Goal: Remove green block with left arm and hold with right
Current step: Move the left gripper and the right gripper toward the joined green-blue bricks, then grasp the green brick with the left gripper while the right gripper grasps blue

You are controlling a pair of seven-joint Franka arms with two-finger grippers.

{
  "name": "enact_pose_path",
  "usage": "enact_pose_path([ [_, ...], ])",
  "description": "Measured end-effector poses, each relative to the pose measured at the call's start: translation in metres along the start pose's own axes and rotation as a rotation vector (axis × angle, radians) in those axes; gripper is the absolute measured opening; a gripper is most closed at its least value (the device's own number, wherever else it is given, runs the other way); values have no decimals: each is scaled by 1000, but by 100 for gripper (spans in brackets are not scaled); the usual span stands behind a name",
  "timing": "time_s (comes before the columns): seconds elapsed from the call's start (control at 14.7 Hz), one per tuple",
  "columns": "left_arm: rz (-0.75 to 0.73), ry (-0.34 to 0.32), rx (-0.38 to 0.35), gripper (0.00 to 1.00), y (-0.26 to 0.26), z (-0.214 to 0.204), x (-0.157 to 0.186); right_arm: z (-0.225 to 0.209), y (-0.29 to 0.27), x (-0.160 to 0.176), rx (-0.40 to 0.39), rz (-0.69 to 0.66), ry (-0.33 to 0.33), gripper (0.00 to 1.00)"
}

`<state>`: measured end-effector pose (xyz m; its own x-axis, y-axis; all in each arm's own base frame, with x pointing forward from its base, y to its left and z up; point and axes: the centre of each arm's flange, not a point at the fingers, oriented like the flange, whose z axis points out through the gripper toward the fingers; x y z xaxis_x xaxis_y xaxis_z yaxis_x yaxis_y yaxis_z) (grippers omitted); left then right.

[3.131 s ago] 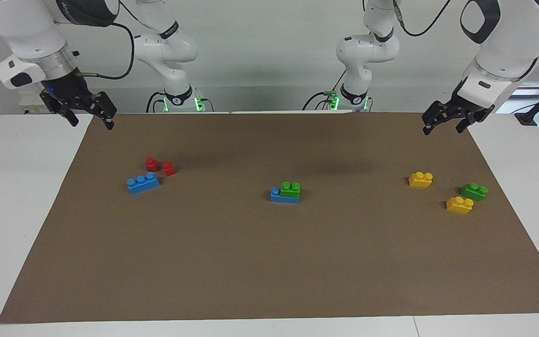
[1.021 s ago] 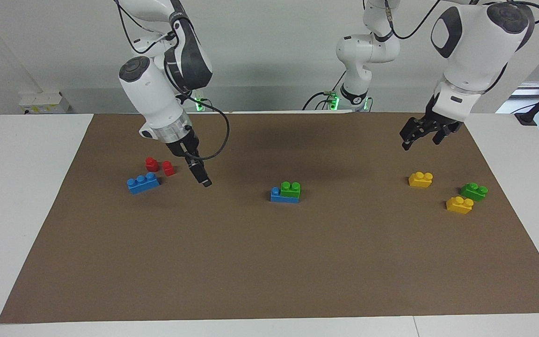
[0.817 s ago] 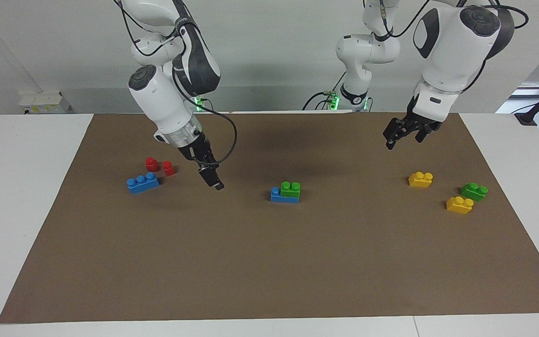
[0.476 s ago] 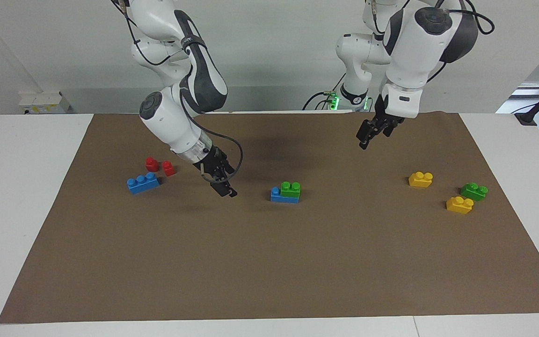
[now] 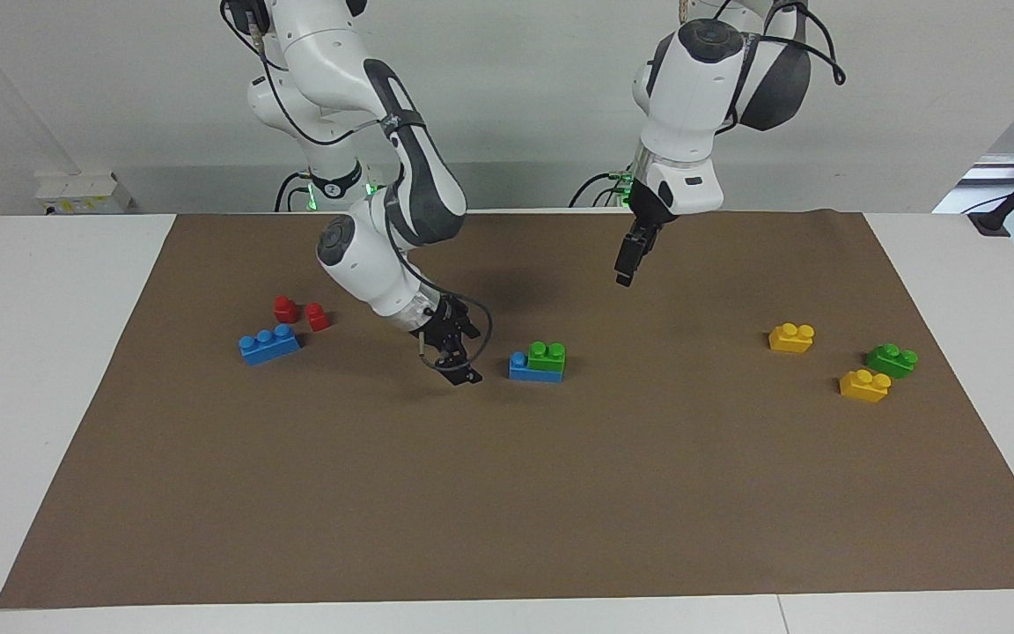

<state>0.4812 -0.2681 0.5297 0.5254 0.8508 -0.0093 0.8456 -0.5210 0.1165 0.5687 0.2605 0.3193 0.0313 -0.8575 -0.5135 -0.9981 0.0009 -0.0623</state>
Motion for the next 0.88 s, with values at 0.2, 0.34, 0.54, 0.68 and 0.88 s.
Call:
enact_pose_path([
  [0.2,-151,-6,-20,100,12,27,-18,16,5,-9,21,9,-8,100],
  [0.34,-210,-10,-19,100,18,43,-25,26,9,-17,35,9,-10,100],
  [0.54,-274,-14,-13,100,26,68,-37,41,12,-20,45,0,4,100],
  [0.68,-301,-14,-3,100,30,83,-42,48,14,-22,48,3,6,100],
  [0.88,-338,-13,9,100,39,99,-41,51,15,-25,49,4,1,100],
])
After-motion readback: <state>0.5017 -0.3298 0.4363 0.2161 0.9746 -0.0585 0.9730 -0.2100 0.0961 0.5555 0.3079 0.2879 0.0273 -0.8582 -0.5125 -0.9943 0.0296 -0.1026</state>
